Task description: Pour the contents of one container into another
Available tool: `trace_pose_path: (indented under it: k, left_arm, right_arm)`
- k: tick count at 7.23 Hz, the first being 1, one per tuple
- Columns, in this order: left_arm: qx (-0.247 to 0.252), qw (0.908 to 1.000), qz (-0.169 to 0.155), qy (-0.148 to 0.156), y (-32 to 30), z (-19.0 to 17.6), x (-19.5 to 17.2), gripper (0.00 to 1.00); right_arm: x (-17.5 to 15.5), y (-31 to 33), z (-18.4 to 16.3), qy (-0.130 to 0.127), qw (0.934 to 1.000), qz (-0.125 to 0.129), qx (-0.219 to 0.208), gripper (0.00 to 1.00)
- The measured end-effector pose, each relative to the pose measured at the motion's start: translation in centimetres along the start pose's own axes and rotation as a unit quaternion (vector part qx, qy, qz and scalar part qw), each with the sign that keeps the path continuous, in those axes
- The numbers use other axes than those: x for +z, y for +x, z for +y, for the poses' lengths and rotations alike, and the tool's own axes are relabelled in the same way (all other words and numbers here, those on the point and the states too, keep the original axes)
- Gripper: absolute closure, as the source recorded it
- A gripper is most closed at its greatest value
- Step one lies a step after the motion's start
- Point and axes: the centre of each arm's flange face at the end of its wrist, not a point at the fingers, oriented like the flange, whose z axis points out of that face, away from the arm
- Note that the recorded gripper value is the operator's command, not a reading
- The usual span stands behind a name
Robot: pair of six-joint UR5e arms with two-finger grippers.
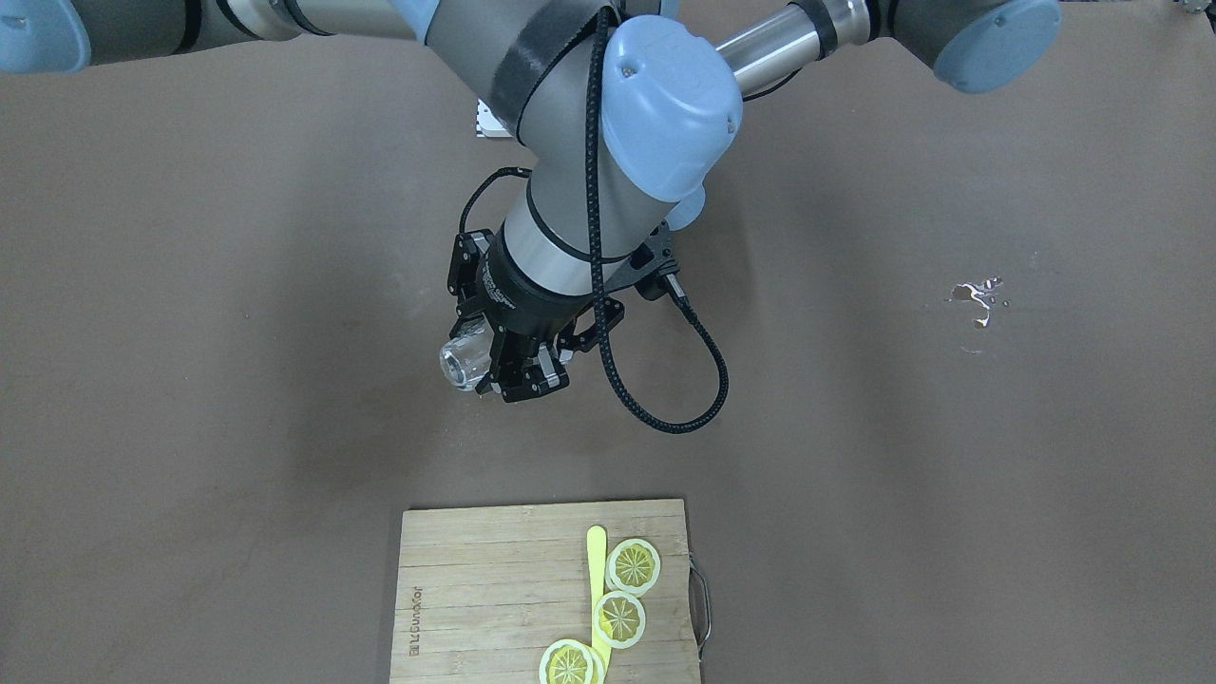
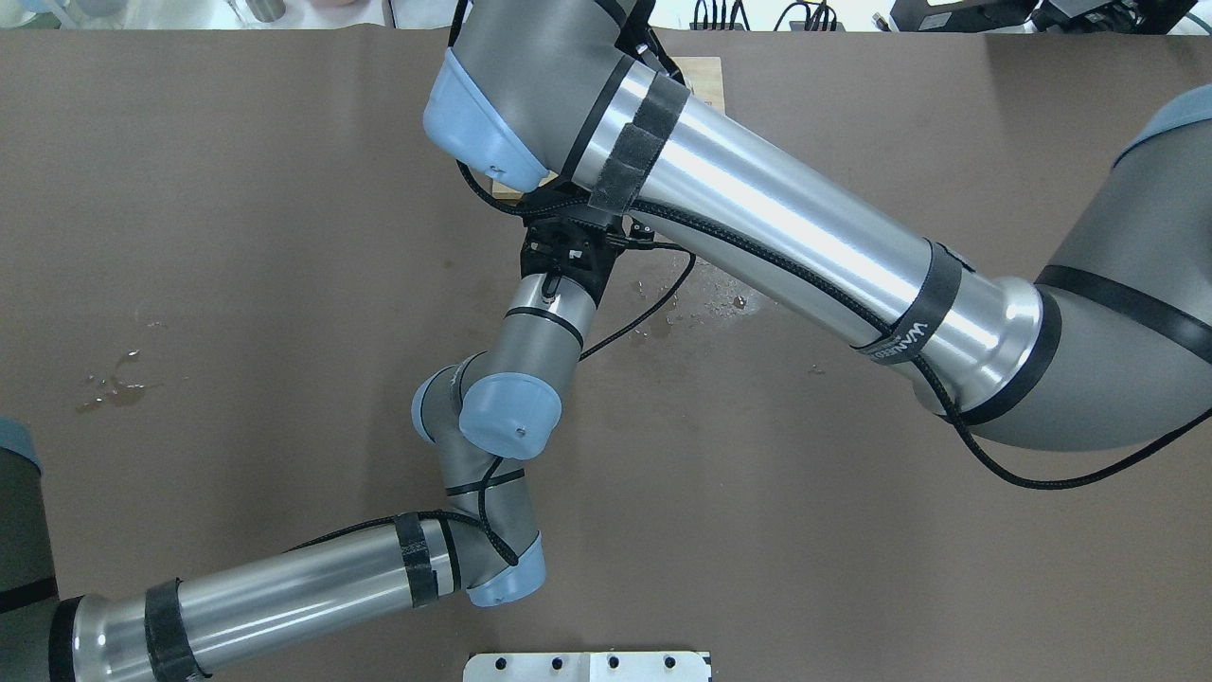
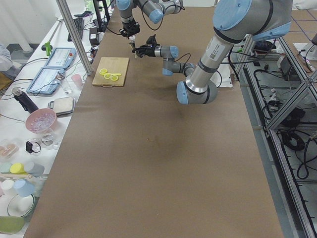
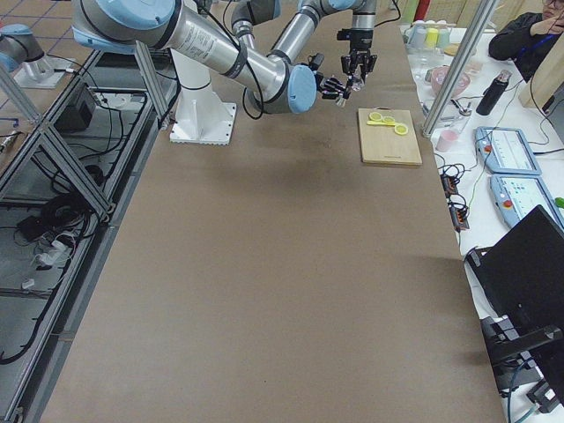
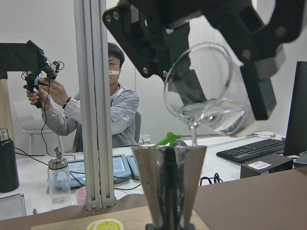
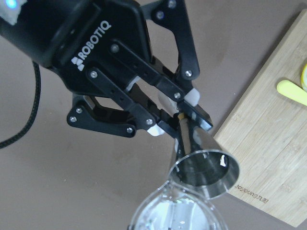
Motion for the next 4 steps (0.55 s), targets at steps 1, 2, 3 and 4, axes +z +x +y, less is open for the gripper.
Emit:
trace_pose_path:
  k: [1,2,3,4]
  left_arm:
    - [0.0,1.0,0.0,0.0,0.0,0.0,0.0,1.0]
    - [0.0,1.0,0.0,0.0,0.0,0.0,0.0,1.0]
    - [0.0,1.0,0.0,0.0,0.0,0.0,0.0,1.0]
    - [0.0,1.0,0.0,-0.001,0.0,0.0,0.0,1.0]
  right_arm:
    - [-0.2,-0.2,0.2,0.015,0.9999,0.007,0.002,1.0]
    - [-0.4,-0.2,1.2,0.031,0.9994,0.012,0.009,1.0]
    - [-0.7,-0.1,2.8,0.045,0.9987,0.016,0.02,1.0]
    - [-1.0,-0.3,5.0,0.058,0.9976,0.02,0.033,1.0]
